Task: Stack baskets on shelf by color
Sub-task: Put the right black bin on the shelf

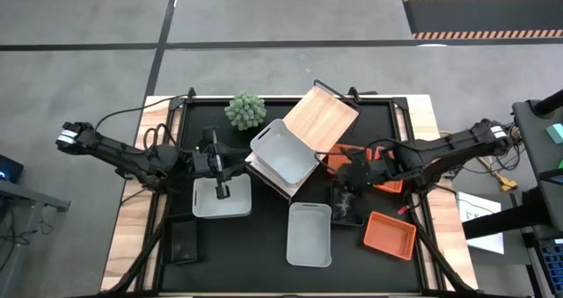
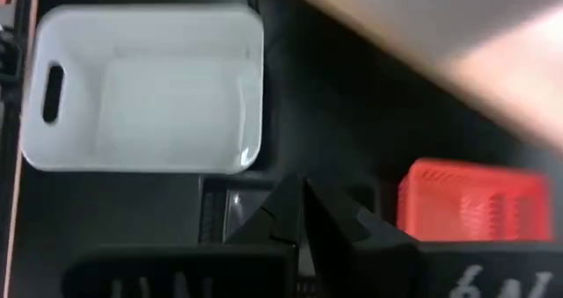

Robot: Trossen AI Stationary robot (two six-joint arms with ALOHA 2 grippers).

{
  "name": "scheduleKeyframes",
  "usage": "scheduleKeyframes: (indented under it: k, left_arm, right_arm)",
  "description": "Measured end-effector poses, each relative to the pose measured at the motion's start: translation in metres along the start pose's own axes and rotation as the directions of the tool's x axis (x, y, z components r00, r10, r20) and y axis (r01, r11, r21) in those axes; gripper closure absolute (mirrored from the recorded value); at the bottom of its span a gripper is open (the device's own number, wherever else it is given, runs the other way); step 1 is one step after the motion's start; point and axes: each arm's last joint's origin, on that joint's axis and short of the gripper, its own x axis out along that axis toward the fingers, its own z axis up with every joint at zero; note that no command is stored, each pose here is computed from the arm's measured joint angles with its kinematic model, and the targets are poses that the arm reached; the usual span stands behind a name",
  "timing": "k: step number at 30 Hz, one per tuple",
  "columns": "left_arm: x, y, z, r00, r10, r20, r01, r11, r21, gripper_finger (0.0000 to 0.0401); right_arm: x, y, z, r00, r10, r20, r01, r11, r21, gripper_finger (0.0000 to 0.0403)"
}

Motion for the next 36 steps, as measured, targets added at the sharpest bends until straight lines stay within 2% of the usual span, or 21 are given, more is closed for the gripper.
scheduleKeyframes:
  k: [5, 11, 19, 23, 27, 36]
  left_arm:
    - [0.001, 0.0, 0.001, 1.0, 0.001, 0.001, -0.001, 1.0, -0.001, 0.028]
    - [0.0, 0.0, 0.001, 1.0, 0.002, 0.005, -0.002, 1.0, -0.004, 0.028]
    - [0.001, 0.0, 0.001, 1.0, 0.003, 0.008, -0.003, 1.0, -0.006, 0.028]
    - [0.001, 0.0, 0.001, 1.0, 0.002, 0.006, -0.002, 1.0, -0.005, 0.028]
    - [0.001, 0.0, 0.001, 1.0, 0.003, 0.006, -0.003, 1.0, -0.005, 0.028]
    - [0.001, 0.0, 0.001, 1.0, 0.002, 0.005, -0.002, 1.0, -0.003, 0.028]
  right_arm:
    - [0.023, 0.014, -0.033, 0.999, 0.036, -0.037, -0.034, 0.998, 0.054, 0.0394]
    - [0.043, 0.031, -0.059, 0.998, 0.05, -0.043, -0.045, 0.993, 0.11, 0.0394]
    - [0.043, 0.045, -0.07, 0.998, 0.042, -0.043, -0.034, 0.985, 0.171, 0.0394]
    - [0.043, 0.045, -0.07, 0.997, 0.054, -0.049, -0.038, 0.96, 0.278, 0.0389]
    - [0.041, 0.051, -0.067, 0.993, 0.103, -0.06, -0.079, 0.946, 0.313, 0.036]
    - [0.057, 0.066, -0.061, 0.987, 0.091, -0.129, -0.063, 0.976, 0.208, 0.0262]
